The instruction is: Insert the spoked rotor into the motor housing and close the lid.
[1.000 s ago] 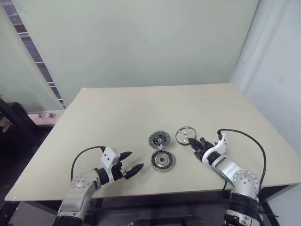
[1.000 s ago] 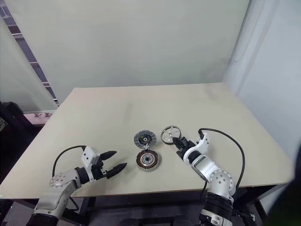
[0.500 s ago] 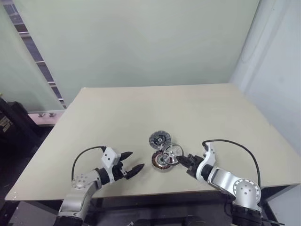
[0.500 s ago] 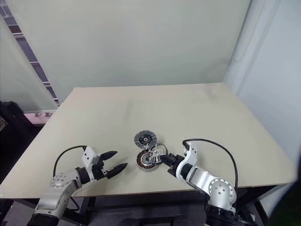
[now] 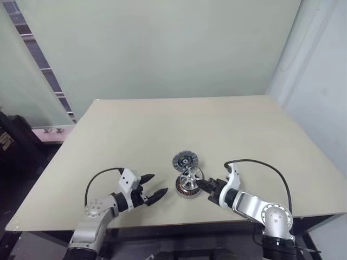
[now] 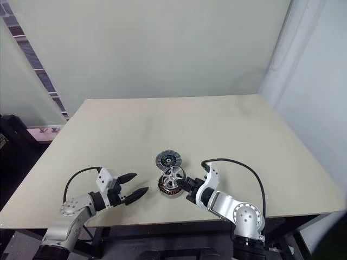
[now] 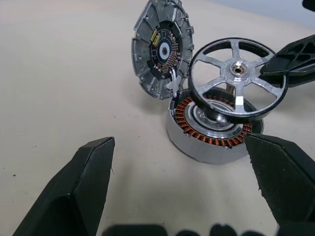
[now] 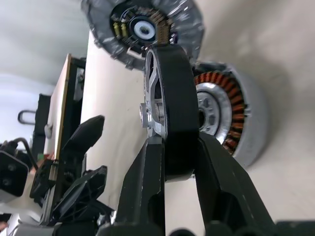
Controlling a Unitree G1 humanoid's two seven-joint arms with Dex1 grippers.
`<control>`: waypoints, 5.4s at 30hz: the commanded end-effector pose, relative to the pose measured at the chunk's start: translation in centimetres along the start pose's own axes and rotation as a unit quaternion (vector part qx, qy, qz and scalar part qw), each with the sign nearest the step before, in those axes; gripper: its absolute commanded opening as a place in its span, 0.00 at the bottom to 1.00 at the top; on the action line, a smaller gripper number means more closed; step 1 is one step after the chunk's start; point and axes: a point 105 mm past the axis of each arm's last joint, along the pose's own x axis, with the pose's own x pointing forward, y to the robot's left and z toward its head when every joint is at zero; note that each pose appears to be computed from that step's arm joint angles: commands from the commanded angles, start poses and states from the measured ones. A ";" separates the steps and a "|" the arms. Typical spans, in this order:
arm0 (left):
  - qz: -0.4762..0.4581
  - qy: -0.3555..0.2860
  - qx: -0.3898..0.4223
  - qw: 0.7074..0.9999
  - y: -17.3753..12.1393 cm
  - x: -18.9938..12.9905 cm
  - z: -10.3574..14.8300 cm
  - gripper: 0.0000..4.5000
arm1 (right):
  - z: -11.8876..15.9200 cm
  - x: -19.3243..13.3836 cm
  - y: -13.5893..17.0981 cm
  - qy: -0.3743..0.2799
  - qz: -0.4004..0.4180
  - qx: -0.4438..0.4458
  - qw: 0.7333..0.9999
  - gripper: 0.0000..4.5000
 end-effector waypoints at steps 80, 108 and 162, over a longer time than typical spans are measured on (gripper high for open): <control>-0.020 -0.019 0.026 0.999 -1.0 1.2 1.2 1.00 | 2.8 -1.7 1.1 -0.039 -0.022 -0.089 0.995 0.76; -0.016 -0.020 0.037 0.999 -0.6 1.0 1.7 1.00 | -2.0 4.1 -4.7 0.009 -0.090 -0.405 0.910 0.01; -0.030 -0.019 0.028 0.999 -1.4 2.0 0.8 1.00 | -1.3 2.2 1.5 0.324 0.050 -0.811 0.485 0.99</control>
